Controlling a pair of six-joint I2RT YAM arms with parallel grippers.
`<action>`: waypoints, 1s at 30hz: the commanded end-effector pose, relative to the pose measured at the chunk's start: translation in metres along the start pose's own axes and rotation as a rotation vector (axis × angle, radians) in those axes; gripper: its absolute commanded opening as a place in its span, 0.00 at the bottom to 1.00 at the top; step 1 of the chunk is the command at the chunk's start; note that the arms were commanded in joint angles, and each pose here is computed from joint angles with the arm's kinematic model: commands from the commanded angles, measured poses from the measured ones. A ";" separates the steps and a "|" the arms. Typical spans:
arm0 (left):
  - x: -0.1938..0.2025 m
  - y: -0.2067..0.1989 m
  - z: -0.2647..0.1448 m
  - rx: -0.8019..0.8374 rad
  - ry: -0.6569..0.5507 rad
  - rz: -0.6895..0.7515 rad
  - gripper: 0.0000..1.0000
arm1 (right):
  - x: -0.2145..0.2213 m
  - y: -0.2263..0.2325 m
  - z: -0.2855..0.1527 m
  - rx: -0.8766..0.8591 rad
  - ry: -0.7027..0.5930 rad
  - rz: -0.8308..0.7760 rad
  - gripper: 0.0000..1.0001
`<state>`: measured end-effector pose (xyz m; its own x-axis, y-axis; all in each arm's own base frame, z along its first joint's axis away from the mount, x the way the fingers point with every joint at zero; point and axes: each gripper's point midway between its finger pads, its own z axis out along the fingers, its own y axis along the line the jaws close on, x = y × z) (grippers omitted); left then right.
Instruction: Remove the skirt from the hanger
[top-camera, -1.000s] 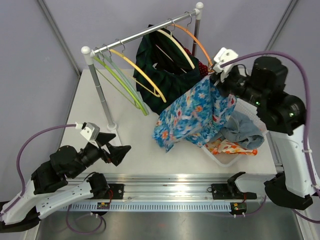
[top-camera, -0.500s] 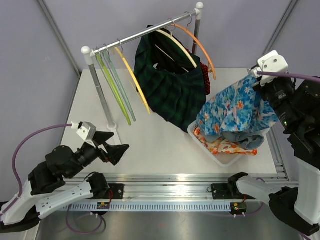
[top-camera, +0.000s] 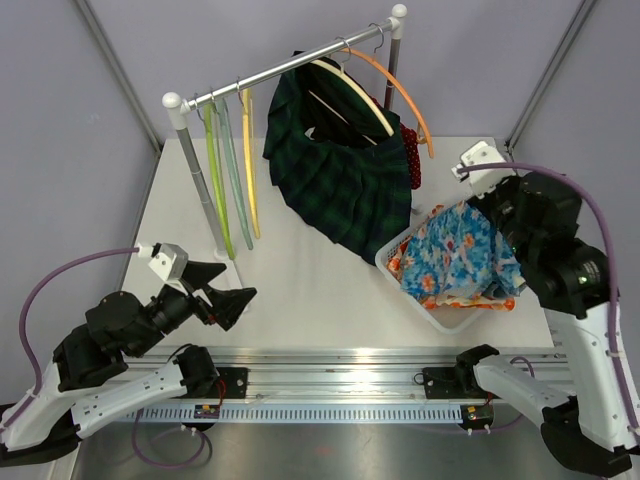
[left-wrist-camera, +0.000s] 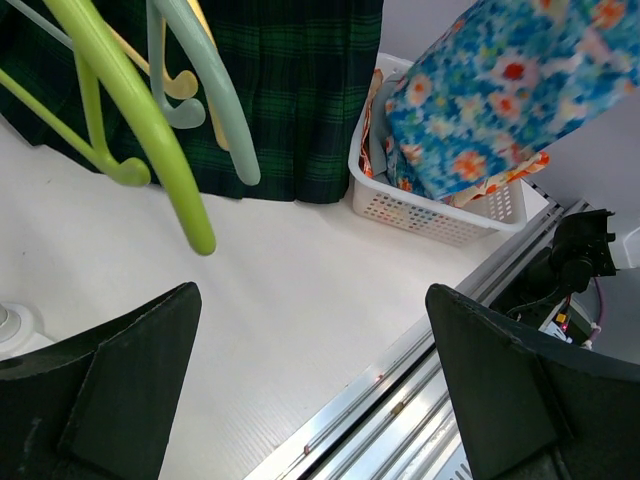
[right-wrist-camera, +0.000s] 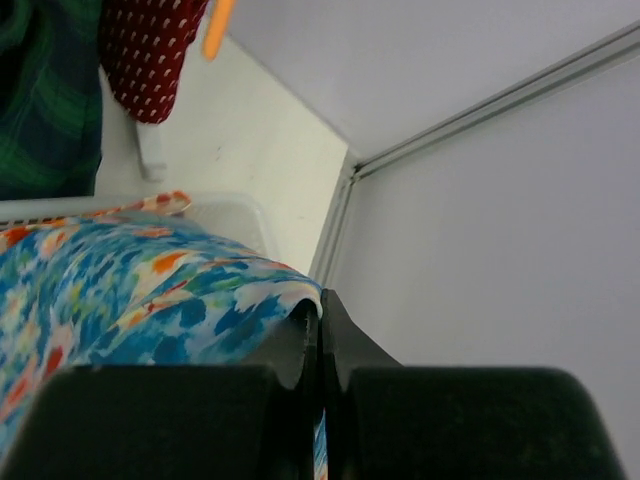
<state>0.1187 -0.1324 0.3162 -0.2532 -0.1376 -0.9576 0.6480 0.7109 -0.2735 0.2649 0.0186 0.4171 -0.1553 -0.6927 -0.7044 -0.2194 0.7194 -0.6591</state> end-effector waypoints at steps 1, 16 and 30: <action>-0.023 -0.009 -0.003 0.034 -0.057 -0.005 0.99 | 0.021 0.035 0.040 -0.050 0.015 0.051 0.00; -0.023 -0.017 0.006 0.059 -0.039 0.015 0.99 | 0.201 0.247 0.081 -0.680 0.246 0.047 0.00; -0.012 -0.011 0.020 0.023 -0.027 0.027 0.99 | 0.070 0.143 0.017 -0.634 0.085 0.170 0.97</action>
<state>0.1221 -0.1454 0.3179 -0.2523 -0.1078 -0.9616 0.6667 0.7009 -0.2535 0.2659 0.0581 0.2237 -0.3400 -0.6508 -0.6789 -0.6719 0.6732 -0.3089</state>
